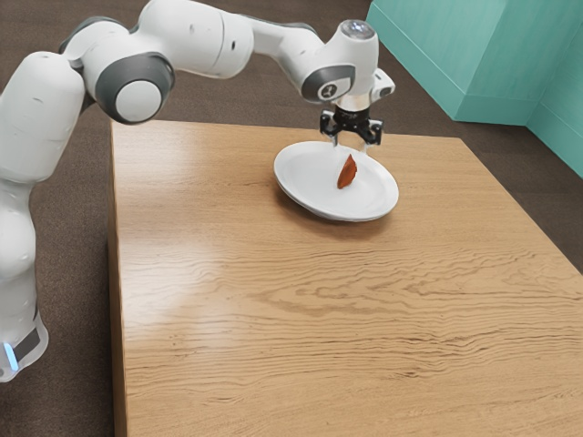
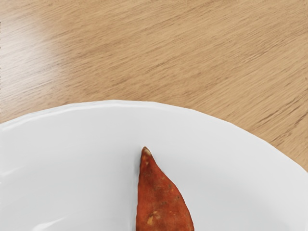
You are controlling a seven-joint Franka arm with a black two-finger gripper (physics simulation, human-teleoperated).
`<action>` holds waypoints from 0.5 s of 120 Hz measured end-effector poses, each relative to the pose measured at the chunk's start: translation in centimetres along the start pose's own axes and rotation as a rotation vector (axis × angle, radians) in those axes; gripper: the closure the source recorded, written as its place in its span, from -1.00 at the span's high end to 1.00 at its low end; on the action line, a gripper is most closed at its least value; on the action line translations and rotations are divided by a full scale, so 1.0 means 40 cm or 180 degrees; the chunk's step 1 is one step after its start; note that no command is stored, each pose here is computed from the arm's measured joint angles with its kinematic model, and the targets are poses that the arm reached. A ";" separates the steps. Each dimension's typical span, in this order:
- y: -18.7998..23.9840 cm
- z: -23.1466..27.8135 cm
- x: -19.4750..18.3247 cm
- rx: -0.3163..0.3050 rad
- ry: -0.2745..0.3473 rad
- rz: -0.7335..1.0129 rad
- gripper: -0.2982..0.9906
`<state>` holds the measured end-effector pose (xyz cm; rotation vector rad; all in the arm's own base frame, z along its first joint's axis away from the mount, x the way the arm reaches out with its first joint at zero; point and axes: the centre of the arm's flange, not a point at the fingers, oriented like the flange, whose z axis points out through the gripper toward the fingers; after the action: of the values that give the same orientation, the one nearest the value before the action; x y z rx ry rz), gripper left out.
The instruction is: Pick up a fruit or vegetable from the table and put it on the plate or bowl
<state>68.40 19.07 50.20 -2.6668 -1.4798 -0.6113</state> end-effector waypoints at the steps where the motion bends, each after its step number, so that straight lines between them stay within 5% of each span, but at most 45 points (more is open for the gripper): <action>1: 0.000 -0.004 0.000 -0.0005 0.0005 0.0003 0.31; 15: 0.057 -0.144 -0.040 -0.0209 0.0134 0.0113 0.44; 33: 0.229 -0.553 -0.396 -0.0578 -0.0115 -0.0048 0.50; 51: 0.236 -0.759 -0.660 -0.0391 -0.0789 -0.0460 0.52; 60: 0.209 -0.756 -0.664 -0.0139 -0.0943 -0.0839 0.53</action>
<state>53.04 -13.47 70.07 -2.7095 -1.9352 -0.2648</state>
